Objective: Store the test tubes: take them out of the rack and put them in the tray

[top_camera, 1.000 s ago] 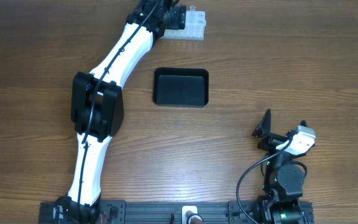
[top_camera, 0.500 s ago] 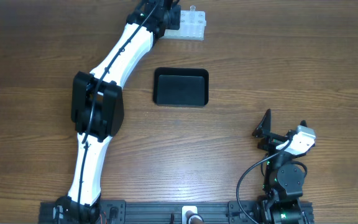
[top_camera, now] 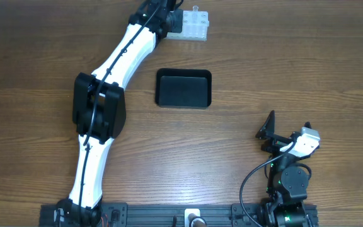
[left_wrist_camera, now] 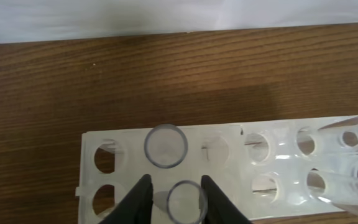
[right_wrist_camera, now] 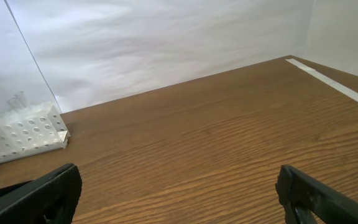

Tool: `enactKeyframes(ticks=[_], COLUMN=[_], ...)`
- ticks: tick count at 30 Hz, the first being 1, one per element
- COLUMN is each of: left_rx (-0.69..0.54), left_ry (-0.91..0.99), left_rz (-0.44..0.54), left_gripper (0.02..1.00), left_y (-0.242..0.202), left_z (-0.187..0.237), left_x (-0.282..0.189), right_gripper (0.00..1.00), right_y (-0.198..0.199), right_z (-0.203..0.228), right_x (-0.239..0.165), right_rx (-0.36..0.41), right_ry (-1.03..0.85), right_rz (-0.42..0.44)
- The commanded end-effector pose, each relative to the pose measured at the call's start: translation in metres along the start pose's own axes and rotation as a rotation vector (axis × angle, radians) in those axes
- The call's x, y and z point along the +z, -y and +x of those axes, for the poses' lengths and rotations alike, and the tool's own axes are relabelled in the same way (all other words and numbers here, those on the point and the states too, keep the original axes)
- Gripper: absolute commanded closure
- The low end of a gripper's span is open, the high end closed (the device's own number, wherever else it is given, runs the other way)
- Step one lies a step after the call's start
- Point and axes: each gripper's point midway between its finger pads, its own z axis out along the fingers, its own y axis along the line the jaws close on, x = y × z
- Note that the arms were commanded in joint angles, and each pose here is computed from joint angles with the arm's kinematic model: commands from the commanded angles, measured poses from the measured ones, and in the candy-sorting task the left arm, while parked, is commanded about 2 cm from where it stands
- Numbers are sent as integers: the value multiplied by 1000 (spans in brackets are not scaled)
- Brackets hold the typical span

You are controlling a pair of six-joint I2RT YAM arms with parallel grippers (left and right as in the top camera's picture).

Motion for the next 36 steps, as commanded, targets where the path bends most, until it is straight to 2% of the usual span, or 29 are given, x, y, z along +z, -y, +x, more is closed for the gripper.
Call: enactKeyframes(ticks=[1,9,23,36], left_rx=[-4,-3,1,11], left_ry=[13,9,-13,51], left_rz=[5,4,-12,-23], left_gripper=[818,901,941,982], left_y=[3,3,0,14], left_z=[-5,-4,-4,-38], left_x=[0,0,-6,-41], right_gripper=[7,7,7,9], right_y=[1,1,1,1], right_z=[1,1,1,1], right_x=[0,0,0,0], right_rx=[-1,-1,-1,-1], right_ry=[1,2,1,1], right_rz=[4,4,4,4])
